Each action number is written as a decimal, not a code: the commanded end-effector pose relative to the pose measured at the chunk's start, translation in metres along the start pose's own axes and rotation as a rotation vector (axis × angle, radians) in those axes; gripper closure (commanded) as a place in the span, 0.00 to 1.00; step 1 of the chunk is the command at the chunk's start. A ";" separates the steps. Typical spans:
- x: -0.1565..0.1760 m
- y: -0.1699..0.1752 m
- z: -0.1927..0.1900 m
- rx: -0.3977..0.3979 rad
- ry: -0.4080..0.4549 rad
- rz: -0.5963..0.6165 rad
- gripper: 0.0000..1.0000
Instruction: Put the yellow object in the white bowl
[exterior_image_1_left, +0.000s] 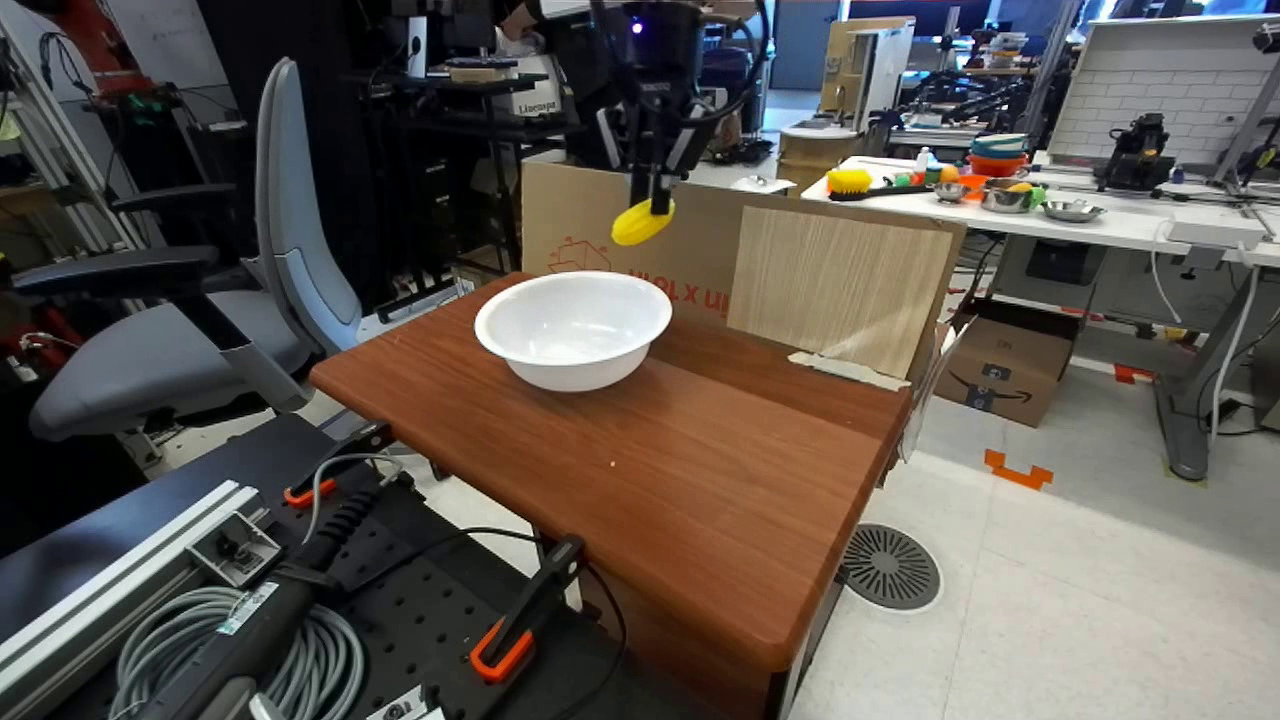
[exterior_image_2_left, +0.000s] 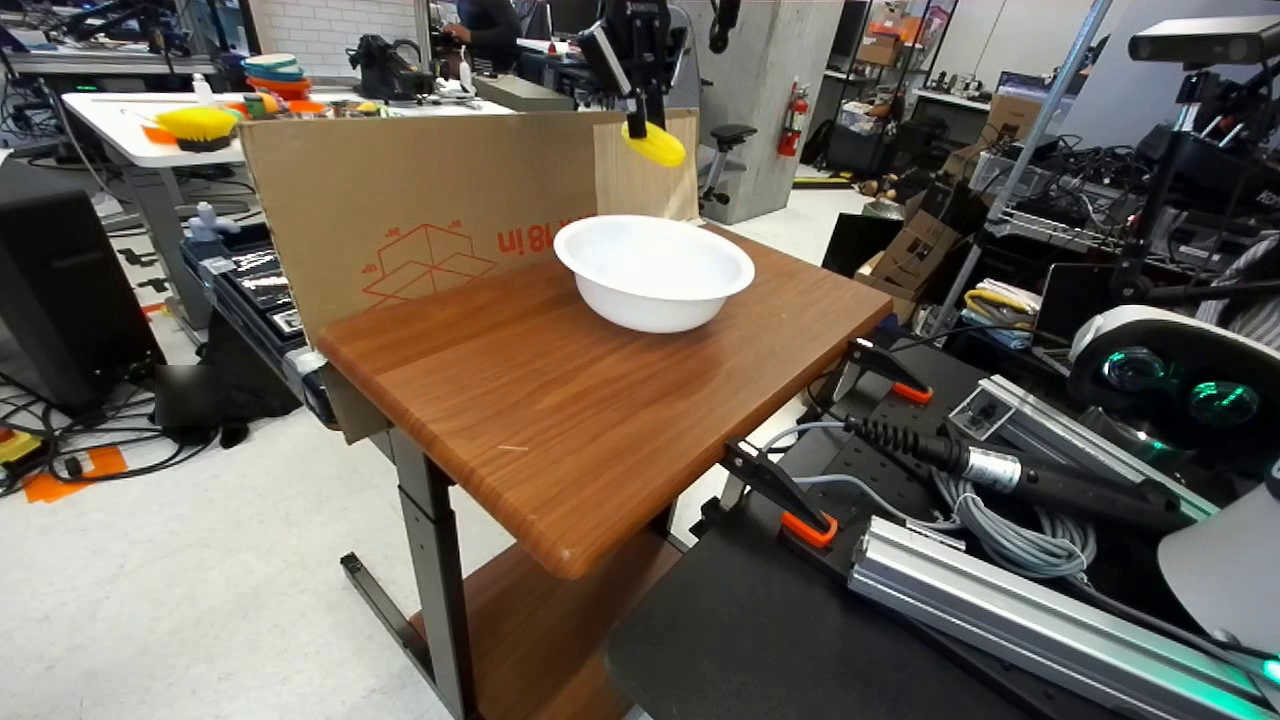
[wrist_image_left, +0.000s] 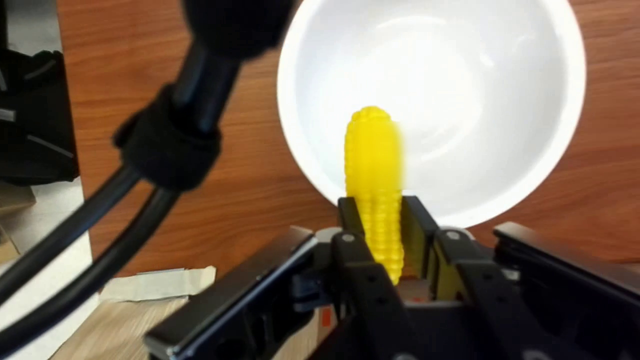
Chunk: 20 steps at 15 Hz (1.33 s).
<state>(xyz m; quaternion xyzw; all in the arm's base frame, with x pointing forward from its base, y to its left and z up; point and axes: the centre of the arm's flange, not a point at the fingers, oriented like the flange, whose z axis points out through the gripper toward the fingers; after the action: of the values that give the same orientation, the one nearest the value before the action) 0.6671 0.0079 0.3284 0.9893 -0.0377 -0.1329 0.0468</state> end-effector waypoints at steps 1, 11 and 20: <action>-0.031 -0.028 0.022 0.000 -0.060 0.053 0.94; -0.040 -0.026 0.073 -0.040 -0.166 0.185 0.94; -0.070 -0.010 0.032 -0.027 -0.122 0.175 0.05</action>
<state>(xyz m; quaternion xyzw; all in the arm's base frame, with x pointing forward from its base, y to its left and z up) 0.6158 0.0274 0.2770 0.9686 -0.1277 -0.1978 0.0799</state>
